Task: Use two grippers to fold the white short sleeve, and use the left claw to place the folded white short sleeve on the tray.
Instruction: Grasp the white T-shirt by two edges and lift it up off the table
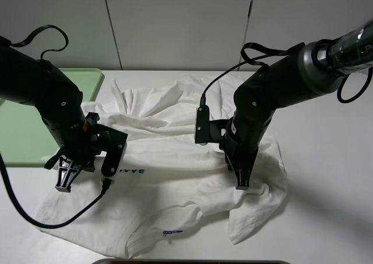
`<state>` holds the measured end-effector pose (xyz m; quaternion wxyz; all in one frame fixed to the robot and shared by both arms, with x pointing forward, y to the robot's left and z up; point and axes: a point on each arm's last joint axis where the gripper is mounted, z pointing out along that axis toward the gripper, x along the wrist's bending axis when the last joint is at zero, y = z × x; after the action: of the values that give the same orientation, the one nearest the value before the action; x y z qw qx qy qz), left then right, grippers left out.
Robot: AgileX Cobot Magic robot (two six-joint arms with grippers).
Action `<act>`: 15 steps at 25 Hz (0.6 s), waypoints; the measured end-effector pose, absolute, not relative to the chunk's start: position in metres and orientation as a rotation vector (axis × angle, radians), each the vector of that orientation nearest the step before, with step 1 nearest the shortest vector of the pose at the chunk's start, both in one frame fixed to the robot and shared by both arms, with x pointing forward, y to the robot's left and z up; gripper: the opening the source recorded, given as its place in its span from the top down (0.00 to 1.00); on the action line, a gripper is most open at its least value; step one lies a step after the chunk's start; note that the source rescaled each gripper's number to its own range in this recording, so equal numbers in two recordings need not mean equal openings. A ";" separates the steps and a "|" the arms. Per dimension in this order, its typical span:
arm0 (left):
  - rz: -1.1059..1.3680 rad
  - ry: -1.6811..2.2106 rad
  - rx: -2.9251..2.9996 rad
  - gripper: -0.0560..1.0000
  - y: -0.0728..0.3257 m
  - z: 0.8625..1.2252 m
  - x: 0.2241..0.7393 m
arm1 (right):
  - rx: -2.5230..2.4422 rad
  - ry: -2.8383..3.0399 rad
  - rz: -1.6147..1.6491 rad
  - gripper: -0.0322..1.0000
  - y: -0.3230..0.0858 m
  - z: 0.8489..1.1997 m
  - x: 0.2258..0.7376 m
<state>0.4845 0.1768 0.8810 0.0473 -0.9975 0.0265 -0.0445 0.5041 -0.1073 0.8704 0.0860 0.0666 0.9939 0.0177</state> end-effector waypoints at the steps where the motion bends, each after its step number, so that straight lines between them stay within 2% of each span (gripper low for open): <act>1: -0.136 0.081 -3.043 0.91 0.177 0.881 0.485 | 0.204 2.964 0.050 0.93 -0.107 0.870 0.504; 4: -0.136 0.081 -3.043 0.94 0.177 0.881 0.485 | 0.208 2.969 0.041 0.92 -0.108 0.870 0.503; 15: -0.139 0.079 -3.043 0.94 0.177 0.883 0.484 | 0.211 2.969 0.032 0.92 -0.110 0.878 0.502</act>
<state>0.4842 0.1770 0.8828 0.0470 -0.9975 0.0258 -0.0454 0.5021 -0.1095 0.8781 0.0825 0.0706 0.9940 0.0107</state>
